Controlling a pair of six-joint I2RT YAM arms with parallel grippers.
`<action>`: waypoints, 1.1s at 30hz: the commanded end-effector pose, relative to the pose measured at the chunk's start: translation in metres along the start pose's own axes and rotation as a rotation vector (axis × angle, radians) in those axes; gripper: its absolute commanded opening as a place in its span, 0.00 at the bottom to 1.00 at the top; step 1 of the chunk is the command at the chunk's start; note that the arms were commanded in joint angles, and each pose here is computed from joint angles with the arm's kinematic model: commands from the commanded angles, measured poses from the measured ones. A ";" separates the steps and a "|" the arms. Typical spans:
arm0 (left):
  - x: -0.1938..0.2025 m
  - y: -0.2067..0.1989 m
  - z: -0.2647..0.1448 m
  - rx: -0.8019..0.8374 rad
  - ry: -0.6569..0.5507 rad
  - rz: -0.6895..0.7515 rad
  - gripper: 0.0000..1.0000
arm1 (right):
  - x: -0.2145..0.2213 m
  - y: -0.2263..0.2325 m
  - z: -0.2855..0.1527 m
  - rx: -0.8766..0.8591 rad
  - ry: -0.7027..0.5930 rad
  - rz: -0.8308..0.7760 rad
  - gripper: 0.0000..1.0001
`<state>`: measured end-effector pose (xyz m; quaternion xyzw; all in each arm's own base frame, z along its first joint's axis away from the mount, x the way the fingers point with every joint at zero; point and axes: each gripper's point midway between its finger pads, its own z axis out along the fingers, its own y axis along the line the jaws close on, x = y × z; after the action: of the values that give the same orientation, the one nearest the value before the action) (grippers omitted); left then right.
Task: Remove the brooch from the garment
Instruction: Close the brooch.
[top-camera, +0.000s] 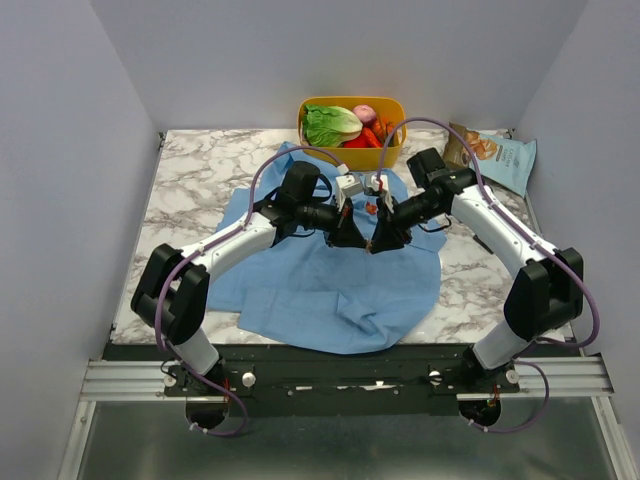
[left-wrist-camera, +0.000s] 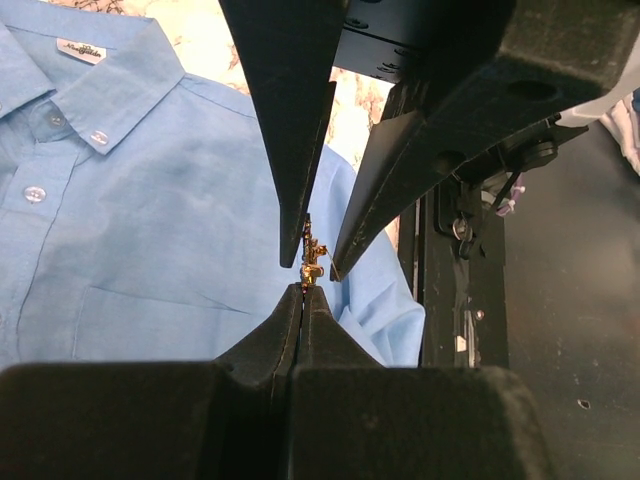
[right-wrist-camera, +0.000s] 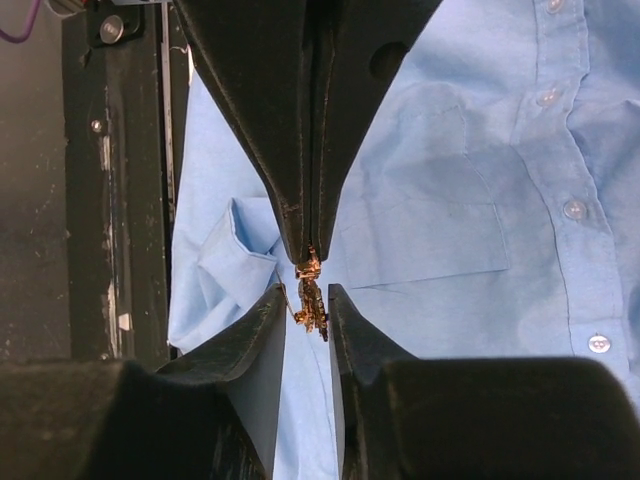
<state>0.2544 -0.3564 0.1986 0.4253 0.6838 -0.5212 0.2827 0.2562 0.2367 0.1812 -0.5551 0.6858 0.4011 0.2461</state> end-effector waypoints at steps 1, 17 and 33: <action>-0.002 0.002 0.001 0.000 -0.009 0.005 0.00 | 0.001 0.015 0.000 -0.073 0.005 0.003 0.34; -0.004 0.000 0.000 0.011 -0.012 0.005 0.00 | -0.017 0.027 -0.008 -0.118 -0.080 -0.038 0.37; -0.002 -0.001 0.001 0.021 -0.010 0.004 0.00 | -0.021 0.016 -0.010 -0.107 -0.117 0.014 0.39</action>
<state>0.2503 -0.3580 0.2027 0.4295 0.6735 -0.5335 0.2781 0.2451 0.2342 0.1892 -0.5484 0.6696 0.4422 0.2350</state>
